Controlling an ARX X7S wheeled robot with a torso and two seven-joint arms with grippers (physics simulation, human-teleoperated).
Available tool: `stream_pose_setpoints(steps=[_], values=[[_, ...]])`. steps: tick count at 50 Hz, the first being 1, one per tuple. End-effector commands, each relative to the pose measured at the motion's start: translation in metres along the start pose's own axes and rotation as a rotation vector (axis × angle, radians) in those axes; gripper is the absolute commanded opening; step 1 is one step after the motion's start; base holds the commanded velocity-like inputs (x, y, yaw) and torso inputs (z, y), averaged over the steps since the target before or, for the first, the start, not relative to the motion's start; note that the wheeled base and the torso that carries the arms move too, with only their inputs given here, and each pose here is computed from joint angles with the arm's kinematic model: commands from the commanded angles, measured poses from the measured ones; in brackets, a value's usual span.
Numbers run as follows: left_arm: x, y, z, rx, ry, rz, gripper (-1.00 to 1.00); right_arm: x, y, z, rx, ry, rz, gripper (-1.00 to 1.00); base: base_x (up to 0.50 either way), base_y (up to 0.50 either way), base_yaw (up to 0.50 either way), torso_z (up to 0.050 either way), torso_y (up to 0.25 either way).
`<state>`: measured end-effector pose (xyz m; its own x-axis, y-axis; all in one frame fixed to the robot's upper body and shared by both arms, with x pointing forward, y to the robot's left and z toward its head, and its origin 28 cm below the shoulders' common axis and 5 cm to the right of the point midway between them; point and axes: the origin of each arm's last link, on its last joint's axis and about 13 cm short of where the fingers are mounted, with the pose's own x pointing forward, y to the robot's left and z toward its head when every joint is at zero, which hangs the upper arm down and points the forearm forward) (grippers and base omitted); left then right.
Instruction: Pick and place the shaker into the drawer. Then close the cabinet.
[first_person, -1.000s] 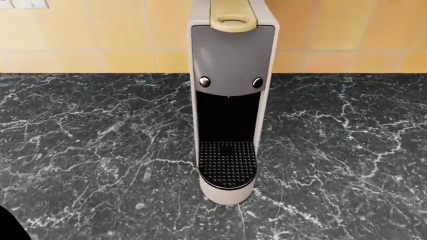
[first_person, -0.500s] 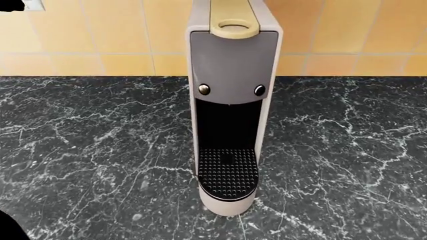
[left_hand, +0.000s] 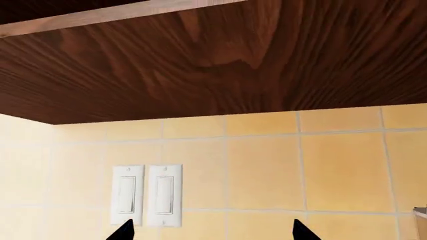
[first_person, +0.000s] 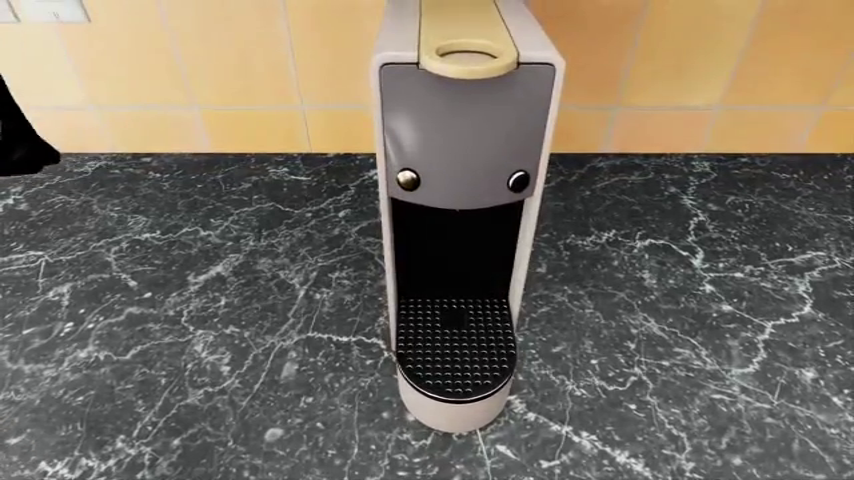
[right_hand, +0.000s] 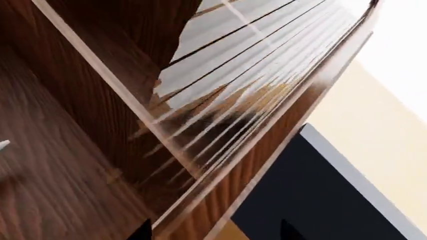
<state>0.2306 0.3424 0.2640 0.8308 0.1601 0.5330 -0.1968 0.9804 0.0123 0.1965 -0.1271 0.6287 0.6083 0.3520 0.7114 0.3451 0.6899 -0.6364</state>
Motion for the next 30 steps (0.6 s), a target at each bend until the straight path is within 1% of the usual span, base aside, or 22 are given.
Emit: stream_pose_setpoints(steps=[1, 4, 8, 13, 16, 24, 30], values=[[-0.057, 0.003, -0.055, -0.048, 0.228, 0.061, 1.00, 0.064, 0.095, 0.004, -0.026, -0.059, 0.477, 1.00, 0.02, 0.00, 0.01, 0.000, 0.000], [-0.058, 0.008, -0.054, -0.050, 0.224, 0.085, 1.00, 0.066, 0.110, 0.003, -0.035, -0.074, 0.562, 1.00, 0.02, 0.00, 0.01, 0.000, 0.000], [-0.063, 0.014, -0.056, -0.057, 0.228, 0.114, 1.00, 0.068, 0.125, -0.001, -0.055, -0.073, 0.643, 1.00, 0.02, 0.00, 0.00, 0.000, 0.000], [-0.069, 0.020, -0.059, -0.062, 0.237, 0.142, 1.00, 0.069, 0.136, -0.016, -0.074, -0.019, 0.694, 1.00, 0.03, 0.01, 0.00, 0.000, 0.000], [-0.071, 0.023, -0.058, -0.065, 0.238, 0.152, 1.00, 0.068, 0.138, -0.031, -0.079, 0.054, 0.692, 1.00, 0.04, 0.01, -0.01, 0.000, 0.000], [-0.074, 0.030, -0.055, -0.056, 0.239, 0.182, 1.00, 0.068, 0.138, -0.031, -0.079, 0.054, 0.692, 1.00, 0.02, 0.00, 0.00, 0.000, 0.000], [-0.072, 0.030, -0.047, -0.053, 0.228, 0.182, 1.00, 0.068, 0.138, -0.031, -0.079, 0.054, 0.692, 1.00, 0.02, 0.00, 0.01, 0.000, 0.000]])
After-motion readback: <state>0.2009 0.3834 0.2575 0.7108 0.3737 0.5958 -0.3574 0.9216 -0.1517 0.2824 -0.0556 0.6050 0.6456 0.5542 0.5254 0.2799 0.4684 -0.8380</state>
